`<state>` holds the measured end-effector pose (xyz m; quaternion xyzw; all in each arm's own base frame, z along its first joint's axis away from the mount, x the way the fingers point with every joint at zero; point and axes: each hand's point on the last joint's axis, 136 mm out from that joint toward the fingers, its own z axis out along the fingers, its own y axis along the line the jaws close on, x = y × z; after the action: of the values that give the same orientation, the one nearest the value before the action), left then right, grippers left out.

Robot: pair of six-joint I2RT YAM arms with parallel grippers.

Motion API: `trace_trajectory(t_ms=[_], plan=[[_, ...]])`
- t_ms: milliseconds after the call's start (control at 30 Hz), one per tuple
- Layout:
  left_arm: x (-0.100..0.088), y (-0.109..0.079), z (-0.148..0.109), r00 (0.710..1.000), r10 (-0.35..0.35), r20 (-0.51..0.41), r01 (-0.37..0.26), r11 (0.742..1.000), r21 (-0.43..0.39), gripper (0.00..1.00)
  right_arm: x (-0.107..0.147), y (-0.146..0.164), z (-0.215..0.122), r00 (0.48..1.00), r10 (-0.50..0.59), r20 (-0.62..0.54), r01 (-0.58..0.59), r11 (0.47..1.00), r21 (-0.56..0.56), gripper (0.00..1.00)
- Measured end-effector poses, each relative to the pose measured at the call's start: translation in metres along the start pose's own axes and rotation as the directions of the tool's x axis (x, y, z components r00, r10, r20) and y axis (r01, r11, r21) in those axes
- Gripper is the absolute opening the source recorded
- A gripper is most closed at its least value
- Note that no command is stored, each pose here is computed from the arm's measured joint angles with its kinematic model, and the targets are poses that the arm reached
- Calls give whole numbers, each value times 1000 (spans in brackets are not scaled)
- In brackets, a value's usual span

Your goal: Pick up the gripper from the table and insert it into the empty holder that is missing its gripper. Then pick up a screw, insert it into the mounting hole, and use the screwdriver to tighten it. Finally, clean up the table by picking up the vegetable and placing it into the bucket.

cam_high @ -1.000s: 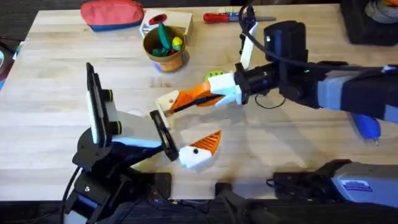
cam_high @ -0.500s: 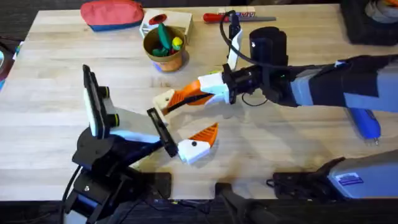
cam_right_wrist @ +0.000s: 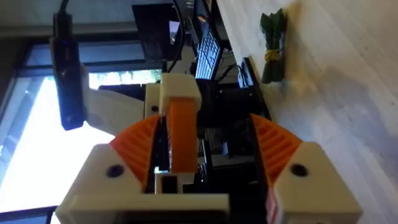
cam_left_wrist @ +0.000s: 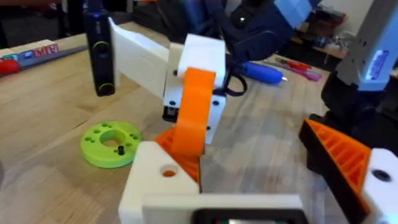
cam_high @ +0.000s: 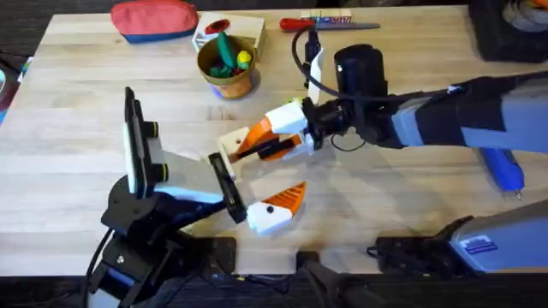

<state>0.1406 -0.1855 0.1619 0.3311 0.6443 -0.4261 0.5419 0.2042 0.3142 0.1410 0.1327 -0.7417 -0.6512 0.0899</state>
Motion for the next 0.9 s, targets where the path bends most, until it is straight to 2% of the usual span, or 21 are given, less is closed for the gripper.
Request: trace_trajectory(t_ms=[67, 100, 300, 467, 600, 767, 900], plan=[[0, -1, 0, 1000, 5, -1, -5, 1000, 6, 986, 2, -1, -1, 1000, -5, -14, 5, 1000, -10, 951], [0, -1, 0, 1000, 7, -1, -7, 1000, 9, 986, 2, 0, -3, 1000, -10, -16, 10, 1000, -15, 980], [1, -3, 0, 1000, 12, -3, -12, 1000, 16, 987, -3, 1, -14, 1000, -31, 3, 31, 999, -27, 991], [1, -4, 0, 1000, 12, -4, -12, 1000, 23, 987, -16, 8, -23, 990, -130, 49, 132, 991, -35, 992], [1, -4, 0, 1000, 12, -4, -12, 1000, 25, 987, -43, 9, -51, 970, -180, 164, 183, 983, -1, 992], [1, -5, 0, 1000, 12, -4, -12, 1000, 27, 986, -100, 21, -102, 881, -313, 354, 286, 950, 127, 992], [1, -5, 0, 1000, 12, -4, -12, 1000, 27, 987, -131, 18, -134, 830, -349, 436, 255, 931, 260, 993]])
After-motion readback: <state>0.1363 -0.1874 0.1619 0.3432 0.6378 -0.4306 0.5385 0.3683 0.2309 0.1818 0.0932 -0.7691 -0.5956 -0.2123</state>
